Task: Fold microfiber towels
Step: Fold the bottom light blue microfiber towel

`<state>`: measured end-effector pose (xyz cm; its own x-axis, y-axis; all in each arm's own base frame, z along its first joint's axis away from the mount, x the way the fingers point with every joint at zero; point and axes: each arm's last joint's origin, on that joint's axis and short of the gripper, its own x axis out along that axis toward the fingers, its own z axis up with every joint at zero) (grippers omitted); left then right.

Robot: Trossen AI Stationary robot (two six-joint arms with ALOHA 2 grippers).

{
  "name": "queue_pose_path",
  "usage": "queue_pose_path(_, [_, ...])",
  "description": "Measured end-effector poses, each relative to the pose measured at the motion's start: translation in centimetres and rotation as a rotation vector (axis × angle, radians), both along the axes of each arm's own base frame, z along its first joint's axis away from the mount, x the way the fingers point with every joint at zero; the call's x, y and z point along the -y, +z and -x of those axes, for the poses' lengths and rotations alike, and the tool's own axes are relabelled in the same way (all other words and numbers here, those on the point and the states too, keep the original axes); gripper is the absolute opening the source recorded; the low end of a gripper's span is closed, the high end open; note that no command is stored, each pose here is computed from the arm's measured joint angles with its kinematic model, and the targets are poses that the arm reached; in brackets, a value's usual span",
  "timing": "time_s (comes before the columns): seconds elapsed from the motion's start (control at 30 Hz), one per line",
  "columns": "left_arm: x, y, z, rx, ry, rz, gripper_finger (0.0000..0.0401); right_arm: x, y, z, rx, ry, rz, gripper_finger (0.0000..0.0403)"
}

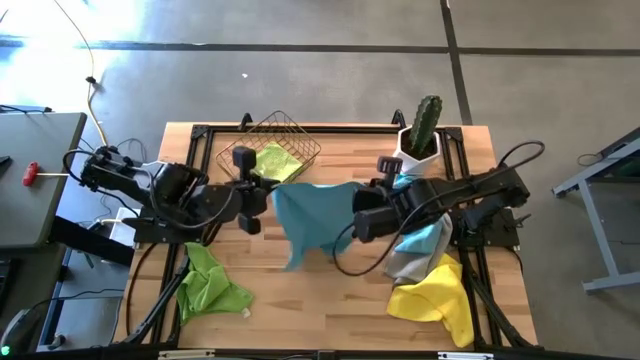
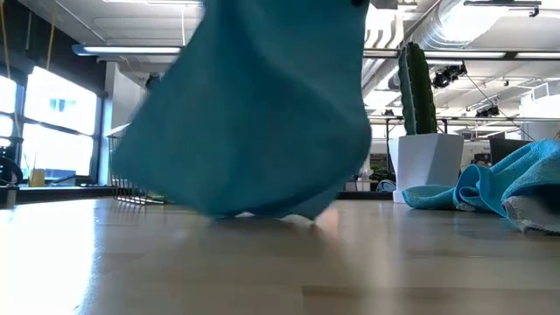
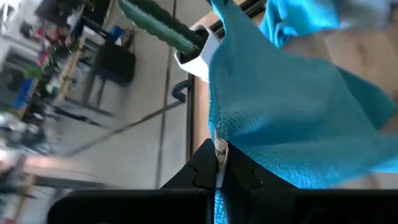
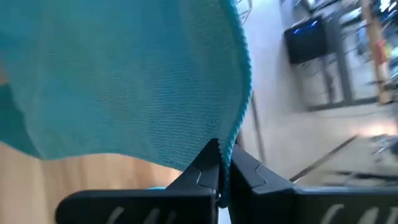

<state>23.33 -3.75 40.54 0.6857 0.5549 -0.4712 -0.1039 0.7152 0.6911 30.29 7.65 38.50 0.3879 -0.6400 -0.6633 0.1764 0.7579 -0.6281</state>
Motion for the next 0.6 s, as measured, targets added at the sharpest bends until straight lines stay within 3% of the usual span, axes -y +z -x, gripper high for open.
queue_pose_path(0.1, [0.2, -0.1, -0.1, -0.022, -0.072, 0.046, 0.0001, -0.6, 0.0, 0.2, -0.016, 0.039, 0.036, 0.0000])
queue_pose_path(0.27, [0.5, -0.5, -0.3, -0.045, -0.265, 0.370, 0.0001, -1.3, 0.8, 0.6, 0.007, 0.064, 0.069, 0.0000])
queue_pose_path(0.33, [0.5, -0.7, -0.3, -0.062, -0.283, 0.428, 0.0001, -1.4, 1.3, 0.8, 0.023, 0.062, 0.077, 0.0000])
queue_pose_path(0.6, [-0.6, -0.9, 0.1, -0.056, -0.076, 0.306, 0.0001, -1.3, 3.2, 1.2, 0.098, 0.054, 0.075, 0.0000])
